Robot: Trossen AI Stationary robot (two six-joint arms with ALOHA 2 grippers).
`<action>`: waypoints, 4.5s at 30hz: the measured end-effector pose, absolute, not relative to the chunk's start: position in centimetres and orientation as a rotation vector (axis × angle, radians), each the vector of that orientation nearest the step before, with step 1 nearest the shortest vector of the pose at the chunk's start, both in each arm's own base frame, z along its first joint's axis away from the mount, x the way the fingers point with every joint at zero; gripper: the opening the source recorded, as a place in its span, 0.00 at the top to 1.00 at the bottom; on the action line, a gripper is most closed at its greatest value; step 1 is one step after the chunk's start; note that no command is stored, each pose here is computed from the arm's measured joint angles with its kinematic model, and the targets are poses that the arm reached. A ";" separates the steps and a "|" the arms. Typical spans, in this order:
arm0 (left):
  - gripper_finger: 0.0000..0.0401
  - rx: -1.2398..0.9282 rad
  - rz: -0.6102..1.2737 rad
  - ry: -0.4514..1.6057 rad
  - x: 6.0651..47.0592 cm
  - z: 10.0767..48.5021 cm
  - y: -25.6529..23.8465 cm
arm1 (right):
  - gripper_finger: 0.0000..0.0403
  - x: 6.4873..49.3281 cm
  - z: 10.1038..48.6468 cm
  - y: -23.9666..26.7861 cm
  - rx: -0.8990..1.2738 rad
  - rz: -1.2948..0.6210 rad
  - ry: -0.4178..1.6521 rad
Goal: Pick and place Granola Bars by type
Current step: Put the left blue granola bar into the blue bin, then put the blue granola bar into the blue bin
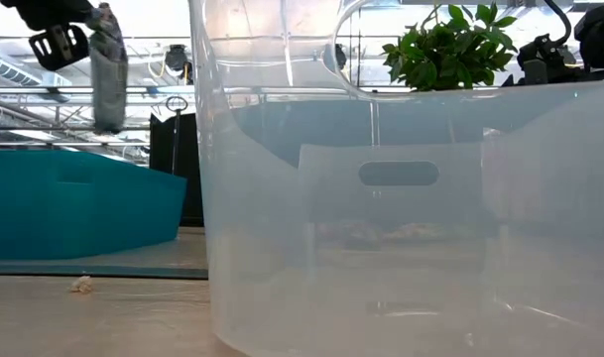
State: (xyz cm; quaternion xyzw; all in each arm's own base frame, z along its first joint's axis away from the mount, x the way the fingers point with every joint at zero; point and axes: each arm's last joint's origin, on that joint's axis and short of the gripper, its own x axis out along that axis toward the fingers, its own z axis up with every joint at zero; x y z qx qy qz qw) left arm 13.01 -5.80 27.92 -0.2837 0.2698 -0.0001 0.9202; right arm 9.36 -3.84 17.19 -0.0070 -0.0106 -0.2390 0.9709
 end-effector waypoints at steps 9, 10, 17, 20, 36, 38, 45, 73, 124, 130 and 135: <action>1.00 -0.549 0.066 0.607 14.6 26.7 -7.0 | 0.60 9.4 17.2 -3.8 -0.014 -0.483 -0.021; 1.00 -0.548 0.073 0.614 14.8 26.5 -7.0 | 0.60 9.4 17.2 -3.8 -0.014 -0.483 -0.021; 0.99 -0.540 0.116 0.682 15.9 25.3 -7.7 | 0.60 9.4 17.2 -3.8 -0.014 -0.483 -0.021; 0.99 -0.528 0.126 0.703 16.4 24.8 -8.0 | 0.60 9.4 17.2 -3.8 -0.014 -0.483 -0.021; 0.99 -0.533 0.083 0.705 17.1 24.6 -8.4 | 0.60 9.4 17.2 -3.8 -0.014 -0.482 -0.021; 0.97 -0.530 0.082 0.706 17.1 24.6 -8.4 | 0.60 9.4 17.2 -3.8 -0.014 -0.482 -0.021; 0.97 -0.505 0.078 0.703 17.1 24.6 -8.4 | 0.60 9.4 17.2 -3.8 -0.014 -0.482 -0.022; 0.99 -0.443 0.061 0.702 17.1 24.6 -8.4 | 0.60 9.4 17.2 -3.8 -0.014 -0.483 -0.021; 0.37 -0.582 0.638 0.717 24.8 25.1 13.6 | 0.60 9.4 17.2 -3.8 -0.014 -0.482 -0.021; 0.36 -0.614 0.665 0.784 28.2 25.4 18.1 | 0.60 9.4 17.2 -3.8 -0.014 -0.483 -0.021; 0.36 -0.621 0.666 0.819 31.3 24.9 20.5 | 0.60 9.4 17.2 -3.8 -0.014 -0.483 -0.021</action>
